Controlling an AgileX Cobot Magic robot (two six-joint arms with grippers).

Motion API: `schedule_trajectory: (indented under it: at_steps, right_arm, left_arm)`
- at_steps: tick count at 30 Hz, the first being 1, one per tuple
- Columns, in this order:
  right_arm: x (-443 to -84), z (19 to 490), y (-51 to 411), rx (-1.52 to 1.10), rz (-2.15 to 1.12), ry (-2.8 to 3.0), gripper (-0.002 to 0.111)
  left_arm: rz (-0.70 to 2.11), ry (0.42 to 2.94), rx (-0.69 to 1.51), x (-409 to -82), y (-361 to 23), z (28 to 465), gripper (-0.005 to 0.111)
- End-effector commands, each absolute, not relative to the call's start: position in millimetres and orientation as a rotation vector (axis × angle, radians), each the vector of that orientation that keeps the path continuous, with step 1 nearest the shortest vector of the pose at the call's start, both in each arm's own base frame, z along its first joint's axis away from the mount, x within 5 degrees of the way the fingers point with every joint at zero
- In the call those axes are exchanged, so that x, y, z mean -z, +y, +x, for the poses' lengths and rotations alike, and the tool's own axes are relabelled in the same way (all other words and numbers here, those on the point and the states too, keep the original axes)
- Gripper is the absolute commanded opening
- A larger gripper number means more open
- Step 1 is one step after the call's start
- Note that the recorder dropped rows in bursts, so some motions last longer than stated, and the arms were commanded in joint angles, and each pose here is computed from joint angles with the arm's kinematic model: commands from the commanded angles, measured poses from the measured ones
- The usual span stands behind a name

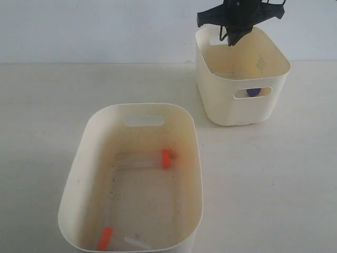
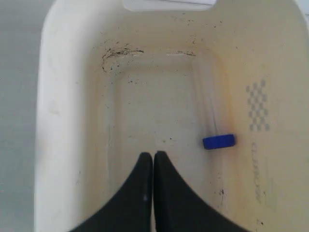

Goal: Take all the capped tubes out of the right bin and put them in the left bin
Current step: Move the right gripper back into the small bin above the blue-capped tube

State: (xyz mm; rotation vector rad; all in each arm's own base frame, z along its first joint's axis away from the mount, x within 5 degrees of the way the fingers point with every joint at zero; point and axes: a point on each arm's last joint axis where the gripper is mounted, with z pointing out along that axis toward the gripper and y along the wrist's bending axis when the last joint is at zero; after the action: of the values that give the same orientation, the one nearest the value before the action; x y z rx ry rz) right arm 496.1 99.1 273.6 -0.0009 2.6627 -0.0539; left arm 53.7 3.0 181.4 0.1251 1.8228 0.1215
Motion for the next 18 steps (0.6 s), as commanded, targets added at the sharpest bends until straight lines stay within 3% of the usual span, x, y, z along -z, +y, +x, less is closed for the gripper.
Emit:
schedule_trajectory:
  at_steps: [1, 18]
  right_arm:
    - [-266.8, 501.6, 95.1, 0.106, -0.020, 2.660, 0.000]
    - [-242.9, 509.9, 87.7, 0.270, -0.068, 2.677, 0.000]
  left_arm:
    - [0.119, 1.816, -0.115, -183.0, 3.0, 53.7, 0.004]
    - [0.119, 1.816, -0.115, -183.0, 3.0, 53.7, 0.004]
